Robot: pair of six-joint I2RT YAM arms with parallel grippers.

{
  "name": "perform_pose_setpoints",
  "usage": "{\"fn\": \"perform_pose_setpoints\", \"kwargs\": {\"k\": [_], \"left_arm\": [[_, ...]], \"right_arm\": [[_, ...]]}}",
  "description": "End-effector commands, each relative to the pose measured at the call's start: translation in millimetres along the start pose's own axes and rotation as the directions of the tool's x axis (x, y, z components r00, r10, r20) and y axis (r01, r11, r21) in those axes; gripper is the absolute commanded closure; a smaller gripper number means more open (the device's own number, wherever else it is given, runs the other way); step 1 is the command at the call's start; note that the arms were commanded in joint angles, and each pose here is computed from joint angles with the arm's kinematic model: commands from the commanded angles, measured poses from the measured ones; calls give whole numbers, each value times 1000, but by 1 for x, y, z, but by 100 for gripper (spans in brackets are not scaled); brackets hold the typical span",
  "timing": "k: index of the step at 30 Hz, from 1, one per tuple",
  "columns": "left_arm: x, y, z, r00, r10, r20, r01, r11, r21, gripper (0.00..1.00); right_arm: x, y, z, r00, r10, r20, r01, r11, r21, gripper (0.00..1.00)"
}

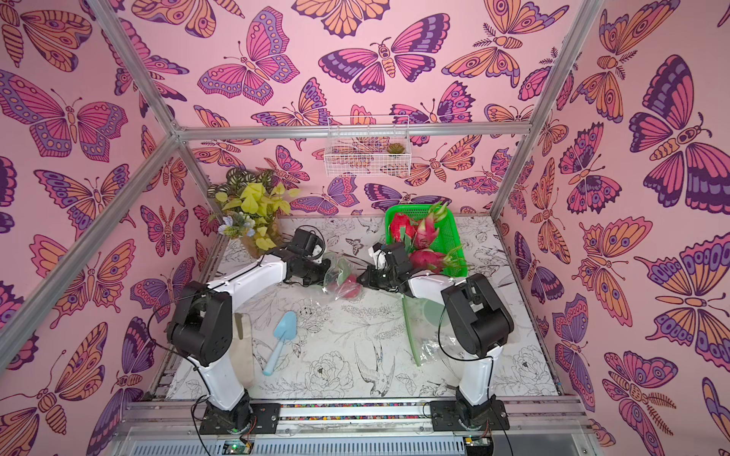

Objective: Open the zip-top bag and take out the dragon fruit
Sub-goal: Pick up the dragon fruit from the zipper food storage bag.

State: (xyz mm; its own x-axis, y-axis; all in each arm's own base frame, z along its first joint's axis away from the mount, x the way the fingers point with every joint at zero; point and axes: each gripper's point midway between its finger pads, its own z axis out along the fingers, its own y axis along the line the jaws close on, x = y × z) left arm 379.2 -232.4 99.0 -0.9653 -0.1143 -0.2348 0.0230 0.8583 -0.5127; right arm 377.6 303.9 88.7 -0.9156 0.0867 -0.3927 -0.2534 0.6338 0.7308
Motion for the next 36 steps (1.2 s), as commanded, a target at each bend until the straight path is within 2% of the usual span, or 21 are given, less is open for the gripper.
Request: {"fn": "perform_pose_setpoints", "kwargs": {"k": [1, 7, 14, 19, 23, 26, 29, 31, 34, 36], "left_arm": [[16, 26, 2, 998, -4, -61, -3, 992, -123, 67], [14, 50, -3, 998, -4, -66, -12, 970, -242, 61], [0, 74, -17, 999, 20, -26, -28, 919, -392, 61], [-6, 79, -21, 1000, 31, -6, -30, 900, -436, 65], [-4, 55, -20, 1000, 27, -16, -31, 943, -330, 68], [0, 21, -25, 1000, 11, -8, -12, 985, -173, 68], [6, -1, -27, 999, -53, -10, 52, 997, -48, 65], [12, -6, -27, 996, -88, -20, 88, 995, -36, 65], [15, -5, -29, 993, -121, -7, 121, 991, -53, 57], [15, 0, -28, 989, -144, -6, 144, 987, -67, 56]], "right_arm": [[4, 8, -6, 1000, -13, 0, 13, 1000, -6, 100], [6, 10, -9, 1000, -19, -1, 19, 1000, -8, 100], [9, 11, -13, 1000, -26, -2, 25, 1000, -15, 100], [11, 13, -13, 1000, -23, -5, 23, 999, -34, 100], [13, 19, -13, 1000, -18, -13, 17, 998, -68, 100], [20, 23, -13, 999, -28, -24, 26, 997, -78, 100], [29, 27, -12, 999, -22, -40, 18, 995, -95, 100], [37, 32, -11, 999, -18, -48, 13, 994, -112, 100], [52, 42, -8, 997, -25, -73, 15, 992, -128, 100], [60, 49, -8, 996, -27, -81, 15, 990, -144, 100]]}}
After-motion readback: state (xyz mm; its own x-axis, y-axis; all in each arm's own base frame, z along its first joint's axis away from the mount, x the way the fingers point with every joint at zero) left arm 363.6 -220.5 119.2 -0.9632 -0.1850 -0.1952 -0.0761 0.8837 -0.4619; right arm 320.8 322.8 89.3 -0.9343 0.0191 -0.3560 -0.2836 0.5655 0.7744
